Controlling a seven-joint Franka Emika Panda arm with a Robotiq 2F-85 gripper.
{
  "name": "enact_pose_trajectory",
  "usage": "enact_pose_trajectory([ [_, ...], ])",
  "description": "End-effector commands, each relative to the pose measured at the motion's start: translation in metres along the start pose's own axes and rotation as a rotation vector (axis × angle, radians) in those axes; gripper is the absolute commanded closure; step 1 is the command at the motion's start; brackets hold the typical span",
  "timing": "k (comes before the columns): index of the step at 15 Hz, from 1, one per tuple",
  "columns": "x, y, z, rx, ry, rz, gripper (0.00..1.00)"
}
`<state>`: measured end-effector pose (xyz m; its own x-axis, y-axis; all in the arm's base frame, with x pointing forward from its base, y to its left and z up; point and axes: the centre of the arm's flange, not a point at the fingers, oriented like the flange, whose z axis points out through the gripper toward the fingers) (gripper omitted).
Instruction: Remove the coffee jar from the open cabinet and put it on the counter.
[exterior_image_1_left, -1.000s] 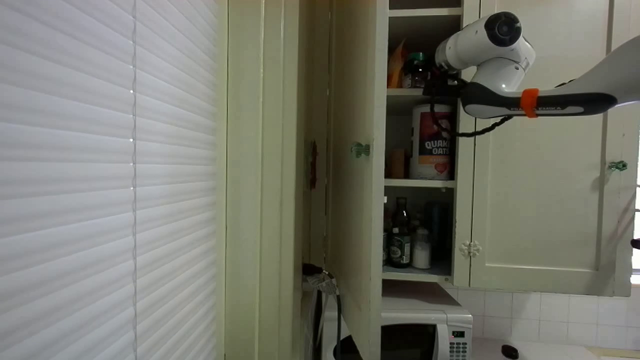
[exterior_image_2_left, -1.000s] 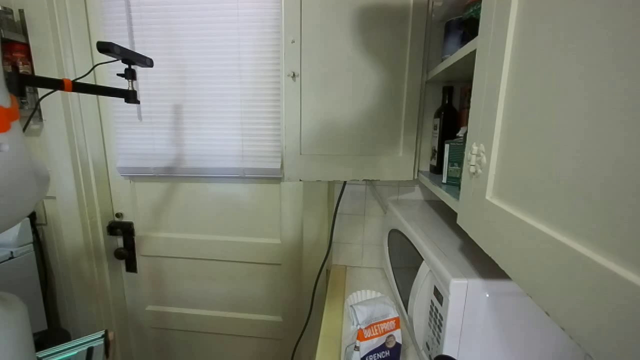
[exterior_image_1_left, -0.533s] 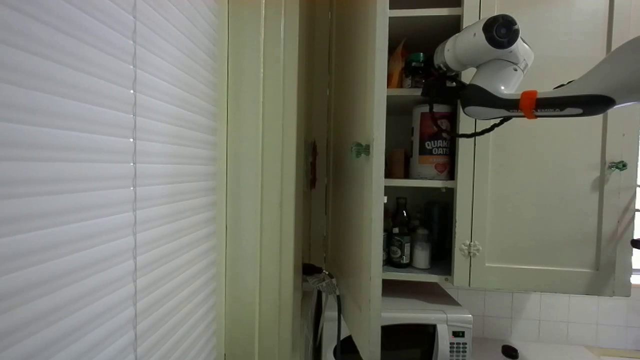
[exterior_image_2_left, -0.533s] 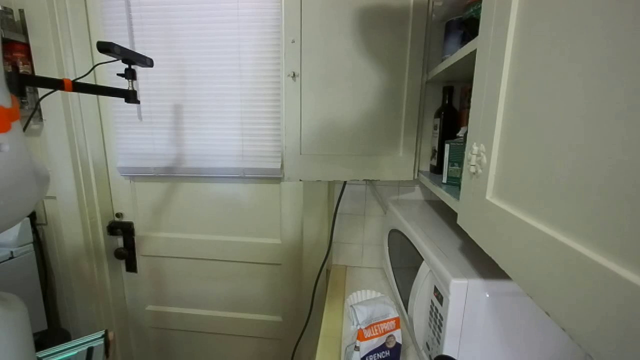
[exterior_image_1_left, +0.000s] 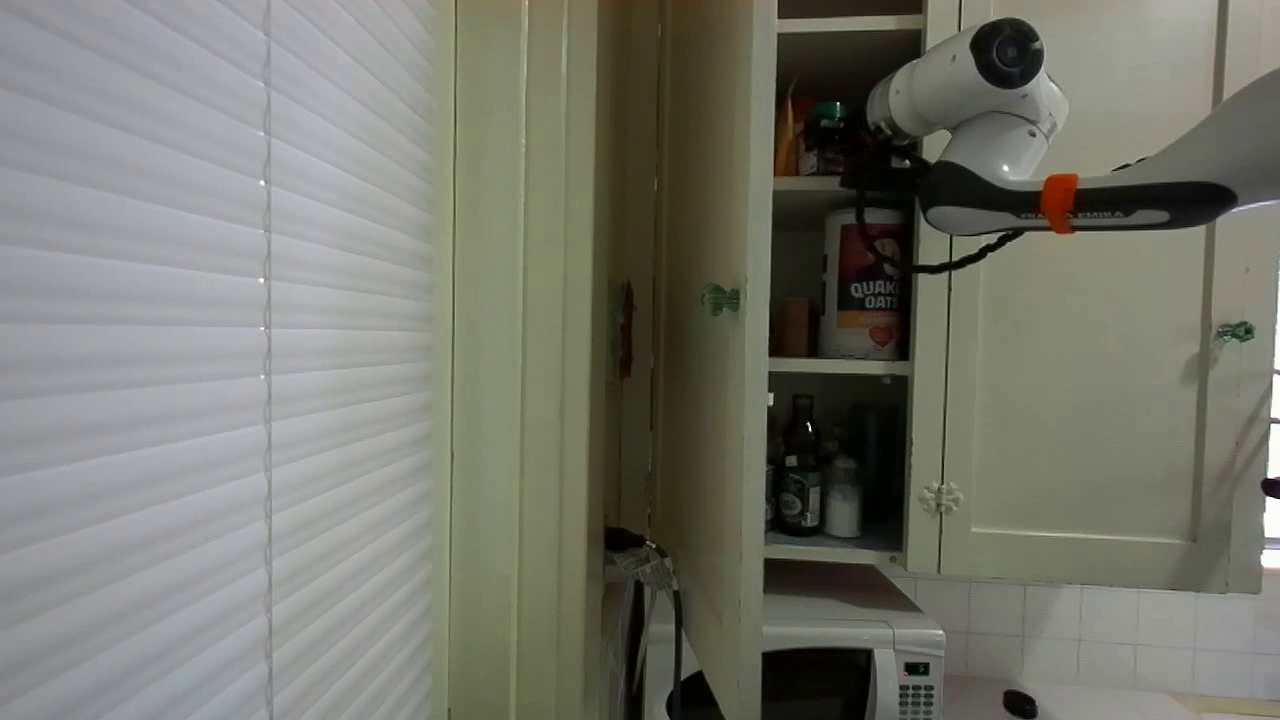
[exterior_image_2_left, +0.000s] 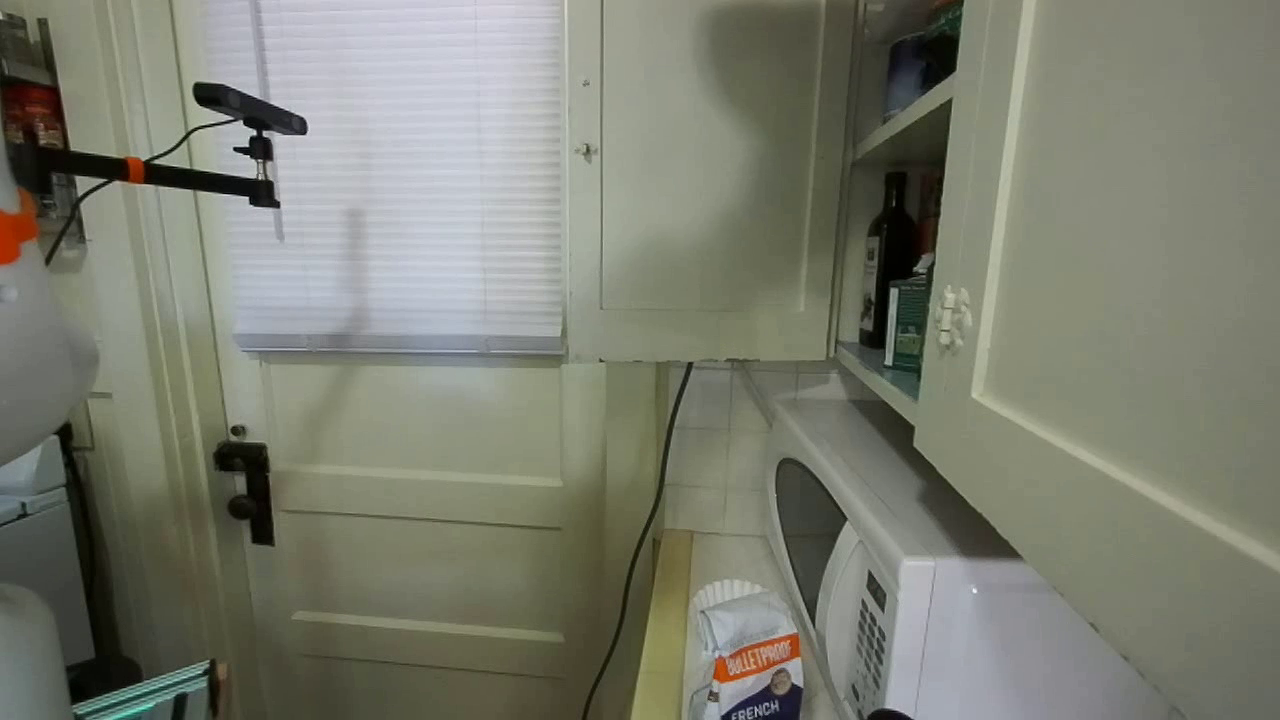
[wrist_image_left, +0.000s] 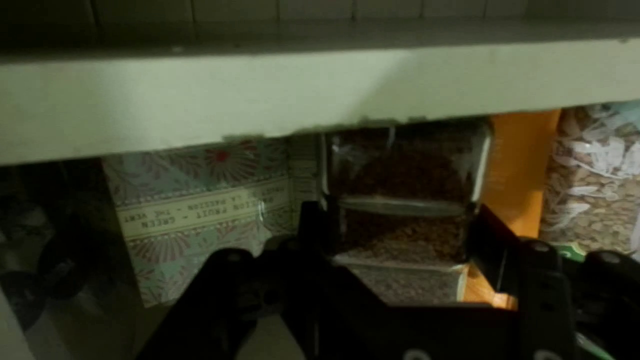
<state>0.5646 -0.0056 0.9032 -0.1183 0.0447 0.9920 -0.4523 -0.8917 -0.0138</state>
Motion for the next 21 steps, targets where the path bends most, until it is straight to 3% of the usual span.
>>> enact_pose_trajectory([
  [1, 0.018, -0.002, -0.035, 0.111, -0.038, 0.042, 0.52],
  [7, 0.036, 0.006, -0.069, 0.152, -0.065, 0.049, 0.52],
  [10, 0.046, 0.017, -0.085, 0.209, -0.095, 0.049, 0.52],
  [18, 0.042, 0.033, -0.129, 0.582, -0.251, 0.138, 0.52],
  [21, 0.021, 0.051, -0.138, 0.623, -0.307, 0.123, 0.52],
])
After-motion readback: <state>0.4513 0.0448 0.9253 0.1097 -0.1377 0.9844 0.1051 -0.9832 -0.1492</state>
